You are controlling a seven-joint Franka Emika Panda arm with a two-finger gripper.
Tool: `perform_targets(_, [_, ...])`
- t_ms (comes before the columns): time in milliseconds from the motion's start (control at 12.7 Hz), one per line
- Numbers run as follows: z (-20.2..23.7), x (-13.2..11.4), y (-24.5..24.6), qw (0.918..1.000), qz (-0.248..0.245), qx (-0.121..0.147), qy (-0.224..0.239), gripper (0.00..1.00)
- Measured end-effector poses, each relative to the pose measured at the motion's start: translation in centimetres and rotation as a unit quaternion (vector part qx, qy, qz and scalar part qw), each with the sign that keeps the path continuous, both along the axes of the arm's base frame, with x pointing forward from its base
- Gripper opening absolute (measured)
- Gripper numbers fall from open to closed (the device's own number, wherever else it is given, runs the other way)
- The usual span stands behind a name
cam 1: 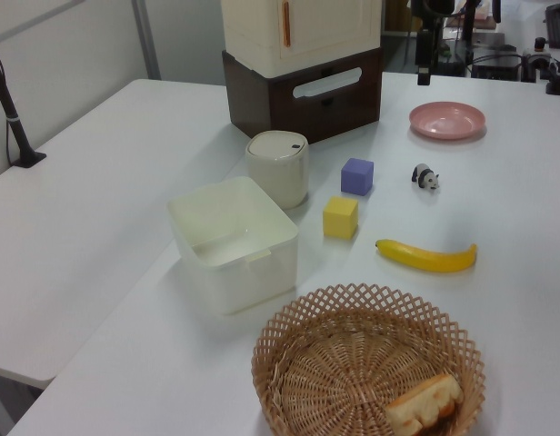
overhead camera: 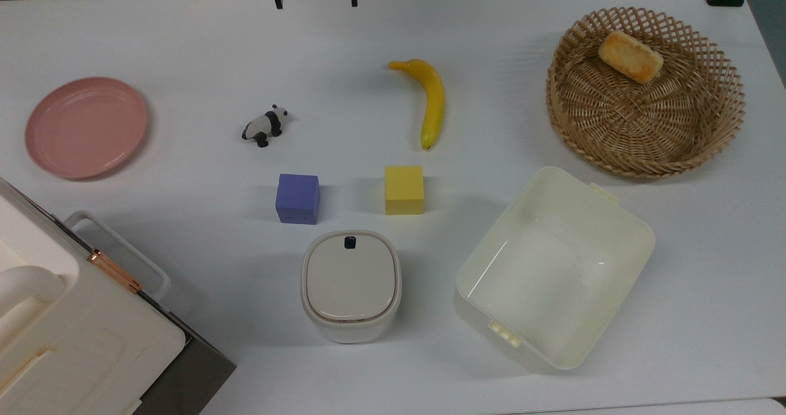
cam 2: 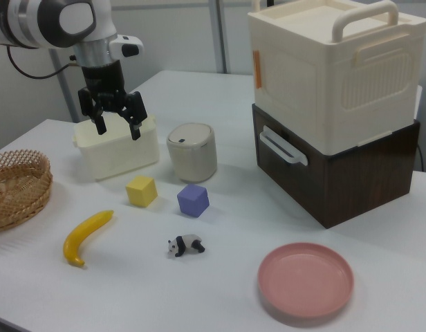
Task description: Open the drawer
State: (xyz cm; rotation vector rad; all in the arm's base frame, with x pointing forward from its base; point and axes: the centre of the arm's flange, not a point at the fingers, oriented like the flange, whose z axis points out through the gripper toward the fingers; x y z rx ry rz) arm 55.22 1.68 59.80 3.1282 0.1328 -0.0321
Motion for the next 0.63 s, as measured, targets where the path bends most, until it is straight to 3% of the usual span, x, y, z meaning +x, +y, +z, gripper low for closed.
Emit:
perform_targets(237, [-0.17, 0.06, 0.04, 0.9980, 0.063, 0.001, 0.002, 1.00])
perform_targets(473, [-0.62, 0.26, -0.16, 0.9840, 0.178, 0.005, 0.008, 1.00])
perform_targets(631, [-1.03, 0.46, -0.28, 0.9742, 0.225, 0.007, 0.012, 1.00])
